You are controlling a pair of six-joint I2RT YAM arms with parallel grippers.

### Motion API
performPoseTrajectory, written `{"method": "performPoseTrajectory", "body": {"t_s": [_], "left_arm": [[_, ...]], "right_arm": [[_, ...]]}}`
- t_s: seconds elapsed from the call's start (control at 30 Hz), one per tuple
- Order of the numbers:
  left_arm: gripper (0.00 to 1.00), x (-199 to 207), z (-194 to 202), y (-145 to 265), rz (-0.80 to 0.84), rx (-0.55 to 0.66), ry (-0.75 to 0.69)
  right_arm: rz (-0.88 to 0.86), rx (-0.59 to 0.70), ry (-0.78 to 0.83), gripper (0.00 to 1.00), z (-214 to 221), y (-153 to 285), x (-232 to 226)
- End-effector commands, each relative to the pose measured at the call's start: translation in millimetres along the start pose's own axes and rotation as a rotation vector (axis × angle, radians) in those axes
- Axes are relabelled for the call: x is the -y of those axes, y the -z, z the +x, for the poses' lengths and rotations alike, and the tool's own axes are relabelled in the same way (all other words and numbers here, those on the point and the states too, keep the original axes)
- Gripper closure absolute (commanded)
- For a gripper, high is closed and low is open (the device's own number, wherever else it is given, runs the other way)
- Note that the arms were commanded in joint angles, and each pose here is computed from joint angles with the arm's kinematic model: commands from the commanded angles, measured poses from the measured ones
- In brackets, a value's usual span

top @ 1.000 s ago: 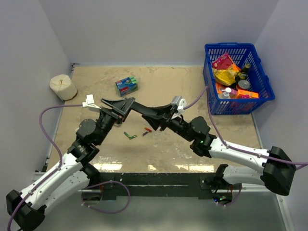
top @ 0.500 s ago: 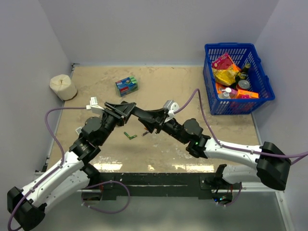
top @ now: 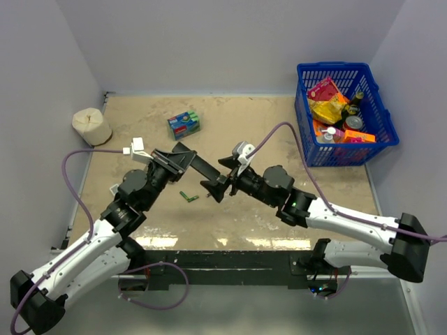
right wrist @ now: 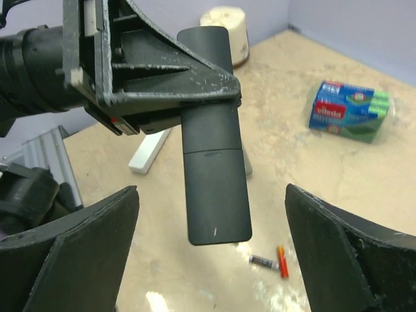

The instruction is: Load the batteries into the remote control

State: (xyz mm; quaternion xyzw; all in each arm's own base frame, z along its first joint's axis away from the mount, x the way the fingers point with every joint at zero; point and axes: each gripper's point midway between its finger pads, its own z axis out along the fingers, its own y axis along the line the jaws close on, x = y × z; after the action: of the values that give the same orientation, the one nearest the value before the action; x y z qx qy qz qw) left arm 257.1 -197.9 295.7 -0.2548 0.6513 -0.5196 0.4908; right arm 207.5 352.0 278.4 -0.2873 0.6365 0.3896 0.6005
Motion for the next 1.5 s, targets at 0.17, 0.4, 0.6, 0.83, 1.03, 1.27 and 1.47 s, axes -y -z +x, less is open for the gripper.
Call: {"method": "performPoseTrajectory", "body": {"t_s": [0.17,0.4,0.6,0.83,1.03,1.27,1.47], "left_arm": [[1.00,23.9,-15.9,-4.3,0.081,0.040,-0.347],[1.00,29.2,-10.1,-5.3,0.099,0.002,-0.381],[1.00,33.1,-6.5,-8.8,0.099,-0.026,-0.382],[1.00,27.1,-8.5,-10.9,0.051,-0.028,-0.391],[1.00,27.9,-9.1,-12.3,0.044,-0.031,-0.403],[1.00,30.7,-9.5,-13.1,0.047,-0.033,-0.413],[1.00,28.2,-8.0,-13.8,0.041,-0.040,-0.421]], "right_arm": [[0.073,-0.298,0.003,0.04,-16.7,28.0,2.4],[0.029,-0.421,0.005,0.19,-1.8,2.9,-7.4],[0.097,-0.424,0.024,0.25,0.8,-12.2,5.1],[0.125,-0.389,0.064,0.28,-11.1,-22.1,11.4],[0.117,-0.386,0.076,0.33,-9.9,-28.8,11.1],[0.112,-0.381,0.082,0.46,-9.2,-35.6,10.7],[0.100,-0.380,0.086,0.54,-11.4,-38.2,8.6]]}}
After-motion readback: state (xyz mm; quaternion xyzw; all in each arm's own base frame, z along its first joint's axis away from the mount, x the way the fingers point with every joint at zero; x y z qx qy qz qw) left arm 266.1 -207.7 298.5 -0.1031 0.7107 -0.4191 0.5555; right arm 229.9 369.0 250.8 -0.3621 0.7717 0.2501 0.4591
